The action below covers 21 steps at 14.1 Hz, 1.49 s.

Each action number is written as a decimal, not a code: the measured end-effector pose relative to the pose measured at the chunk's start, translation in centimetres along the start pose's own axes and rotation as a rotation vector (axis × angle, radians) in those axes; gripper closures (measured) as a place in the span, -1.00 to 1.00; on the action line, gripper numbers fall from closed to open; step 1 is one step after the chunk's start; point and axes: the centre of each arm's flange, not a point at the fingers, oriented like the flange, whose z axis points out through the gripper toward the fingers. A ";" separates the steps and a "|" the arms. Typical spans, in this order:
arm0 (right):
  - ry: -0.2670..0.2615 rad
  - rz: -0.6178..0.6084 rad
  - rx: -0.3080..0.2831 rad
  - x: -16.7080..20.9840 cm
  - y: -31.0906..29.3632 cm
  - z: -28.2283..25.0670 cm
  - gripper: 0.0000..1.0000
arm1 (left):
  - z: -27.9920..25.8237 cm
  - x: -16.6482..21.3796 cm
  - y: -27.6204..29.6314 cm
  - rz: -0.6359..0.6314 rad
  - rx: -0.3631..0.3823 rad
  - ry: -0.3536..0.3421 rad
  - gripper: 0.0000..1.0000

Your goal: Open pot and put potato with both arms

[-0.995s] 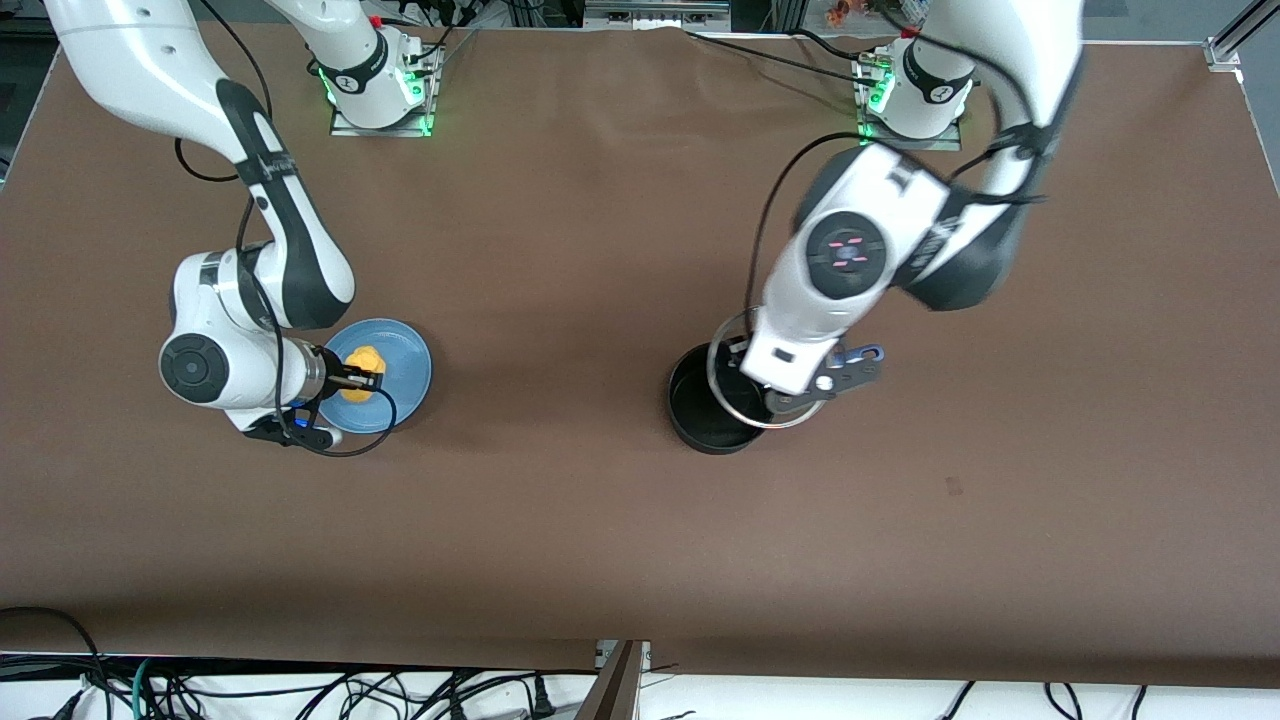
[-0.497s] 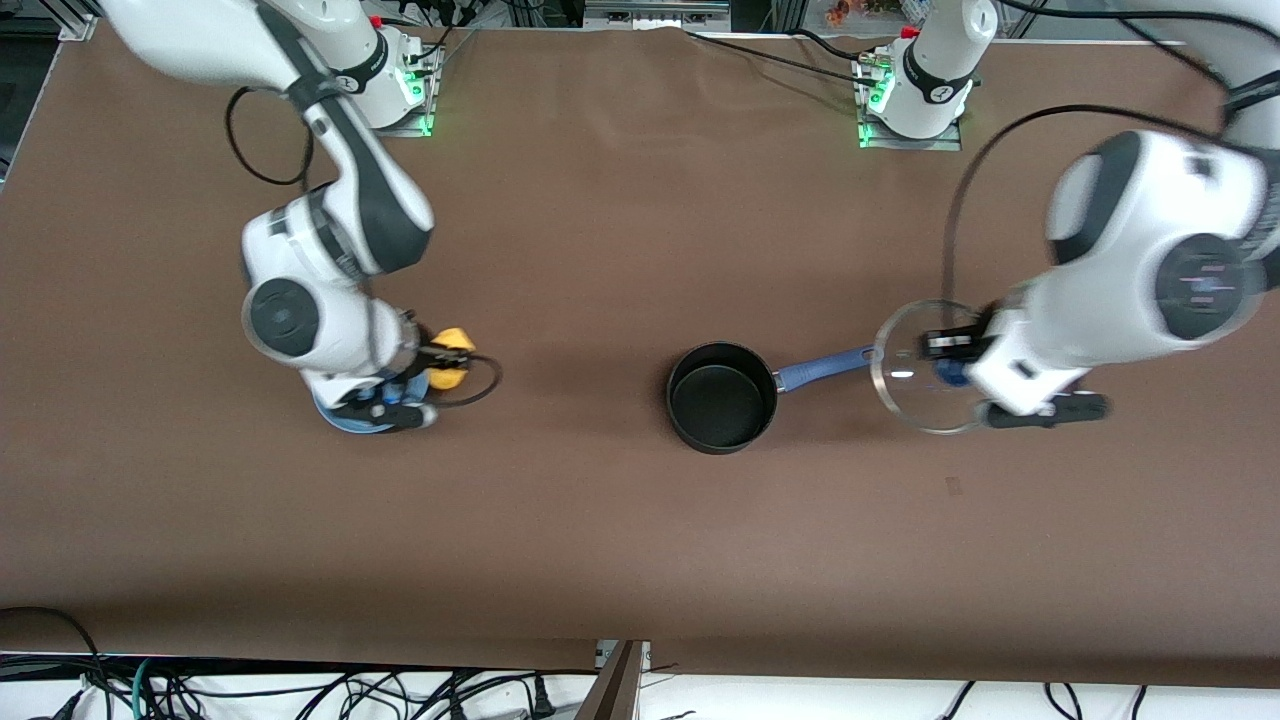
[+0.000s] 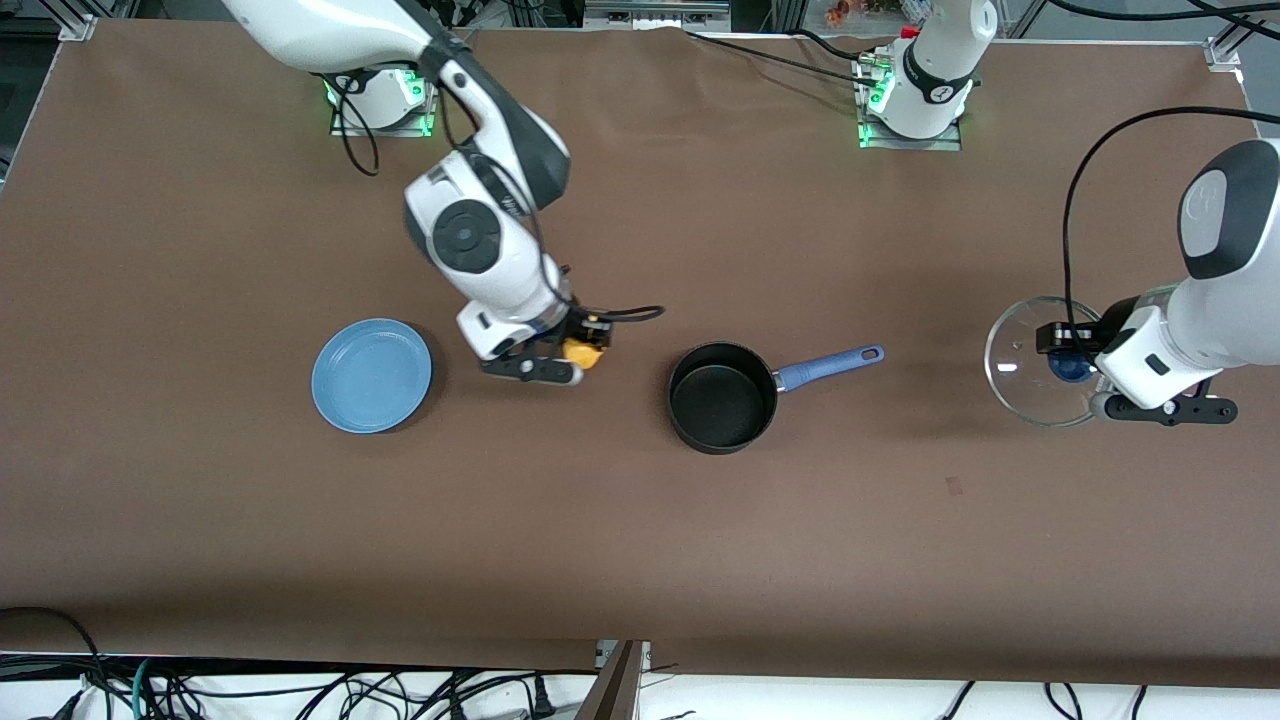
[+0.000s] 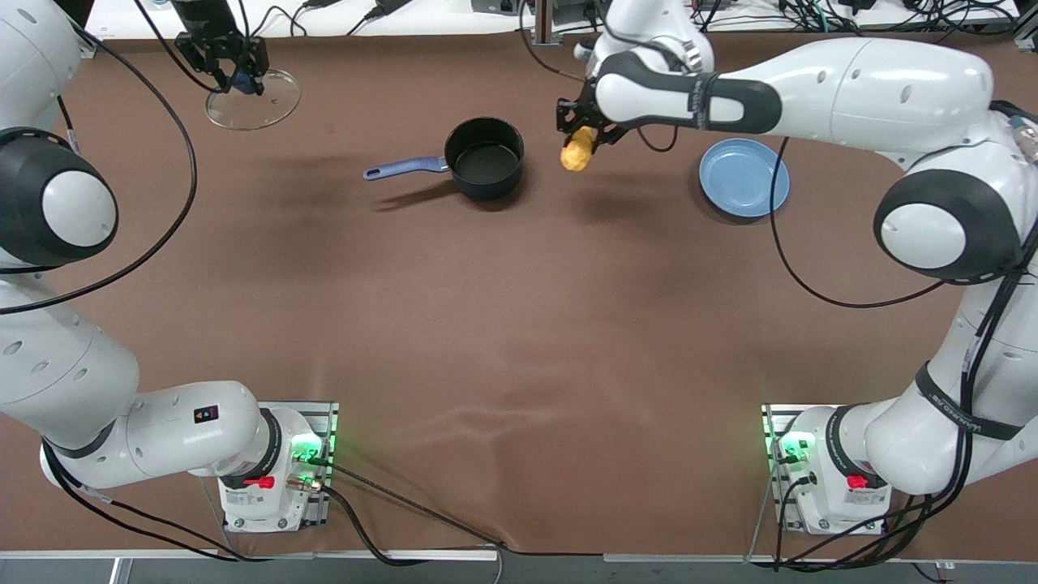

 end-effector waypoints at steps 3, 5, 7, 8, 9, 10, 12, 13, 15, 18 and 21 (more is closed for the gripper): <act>0.013 0.016 0.058 -2.1 -4.6 1.2 -0.06 | 6.0 -0.8 -4.1 0.028 -0.004 0.081 -0.20; 0.021 0.029 0.091 -2.6 -6.7 1.2 -0.06 | 9.4 -1.4 -5.4 0.048 -0.004 0.118 -0.20; 0.042 0.035 0.132 -2.0 -7.6 1.1 -0.06 | 12.2 -2.0 -6.3 0.054 0.009 0.140 -0.20; 0.056 0.039 0.154 -1.7 -7.7 1.4 -0.06 | 13.3 -2.4 -7.0 0.046 0.006 0.141 -0.20; 0.066 0.042 0.173 -1.5 -7.8 1.9 -0.06 | 14.3 -2.7 -7.7 0.042 0.000 0.136 -0.20; 0.076 0.043 0.192 -1.4 -8.0 2.6 -0.06 | 15.3 -2.8 -8.1 0.039 -0.007 0.127 -0.20; 0.095 0.047 0.230 -1.3 -8.2 4.2 -0.06 | 17.8 -2.6 -8.8 0.028 -0.026 0.116 -0.20; 0.102 0.049 0.244 -1.2 -8.3 4.8 -0.06 | 19.1 -2.4 -9.1 0.023 -0.035 0.116 -0.20; 0.110 0.052 0.263 -0.9 -8.6 5.3 -0.06 | 21.0 -2.0 -9.3 0.020 -0.051 0.115 -0.20; 0.122 0.055 0.287 -0.3 -9.3 4.9 -0.06 | 21.7 -1.7 -8.8 0.028 -0.058 0.114 -0.20; 0.118 0.051 0.296 -0.5 -10.1 5.7 -0.06 | 22.2 -1.3 -8.3 0.036 -0.062 0.128 -0.20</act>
